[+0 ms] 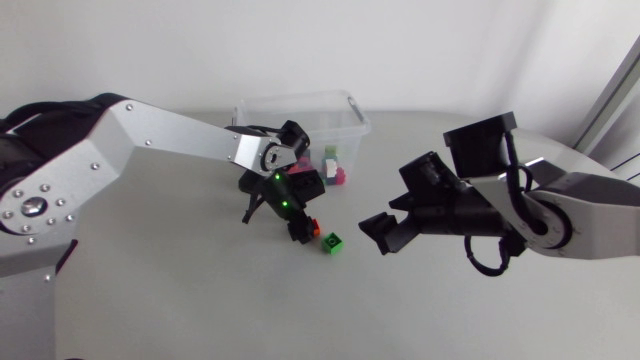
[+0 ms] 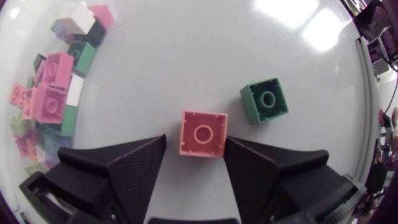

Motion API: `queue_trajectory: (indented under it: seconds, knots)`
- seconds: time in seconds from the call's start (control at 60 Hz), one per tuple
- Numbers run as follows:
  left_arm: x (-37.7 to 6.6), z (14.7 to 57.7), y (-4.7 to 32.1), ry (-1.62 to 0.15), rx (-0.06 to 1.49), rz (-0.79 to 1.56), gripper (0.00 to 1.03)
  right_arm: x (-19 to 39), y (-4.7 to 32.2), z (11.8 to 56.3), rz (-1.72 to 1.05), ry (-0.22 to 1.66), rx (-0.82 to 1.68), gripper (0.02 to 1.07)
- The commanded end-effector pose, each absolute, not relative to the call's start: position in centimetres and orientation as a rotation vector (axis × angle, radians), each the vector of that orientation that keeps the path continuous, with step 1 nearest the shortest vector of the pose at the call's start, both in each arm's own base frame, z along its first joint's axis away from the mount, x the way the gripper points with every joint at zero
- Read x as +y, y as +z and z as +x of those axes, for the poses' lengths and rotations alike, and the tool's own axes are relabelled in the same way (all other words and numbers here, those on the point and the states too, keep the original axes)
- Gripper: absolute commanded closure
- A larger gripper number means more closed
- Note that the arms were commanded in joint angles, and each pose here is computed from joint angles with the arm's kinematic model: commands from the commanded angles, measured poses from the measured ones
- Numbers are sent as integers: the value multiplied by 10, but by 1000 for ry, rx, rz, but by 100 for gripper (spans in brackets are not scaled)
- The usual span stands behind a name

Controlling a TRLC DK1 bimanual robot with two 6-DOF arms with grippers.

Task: Place the duplo bricks in the container

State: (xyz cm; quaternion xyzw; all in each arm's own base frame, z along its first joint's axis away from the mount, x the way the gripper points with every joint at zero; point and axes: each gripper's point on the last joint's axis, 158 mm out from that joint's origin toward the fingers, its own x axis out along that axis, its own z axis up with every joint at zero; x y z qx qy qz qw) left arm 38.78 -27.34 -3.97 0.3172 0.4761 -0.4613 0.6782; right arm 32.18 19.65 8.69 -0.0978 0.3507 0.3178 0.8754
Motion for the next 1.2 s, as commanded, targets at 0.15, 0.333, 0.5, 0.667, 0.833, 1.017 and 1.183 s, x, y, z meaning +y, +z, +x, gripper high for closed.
queue_trajectory:
  seconds: [0.15, 0.333, 0.5, 0.667, 0.833, 1.017, 1.183]
  knots:
    - [-280, 385, -53, -1070, 1083, 744, 81, 212, 55, 314, -282, 704, 822, 7]
    - [-266, 386, -39, -1047, 1082, 719, 82, 231, 37, 326, -334, 710, 937, 7]
    - [-253, 386, -14, -1012, 1029, 663, 82, 247, 25, 337, -388, 708, 1011, 7]
    - [-242, 384, 20, -969, 948, 595, 82, 257, 2, 337, -449, 721, 1122, 7]
    - [-234, 394, 74, -918, 827, 481, 82, 261, -7, 345, -494, 710, 1160, 11]
    - [-218, 422, 127, -802, 681, 363, 82, 261, -18, 349, -538, 710, 1215, 15]
    - [-213, 447, 162, -725, 567, 259, 82, 262, -36, 346, -574, 706, 1263, 22]
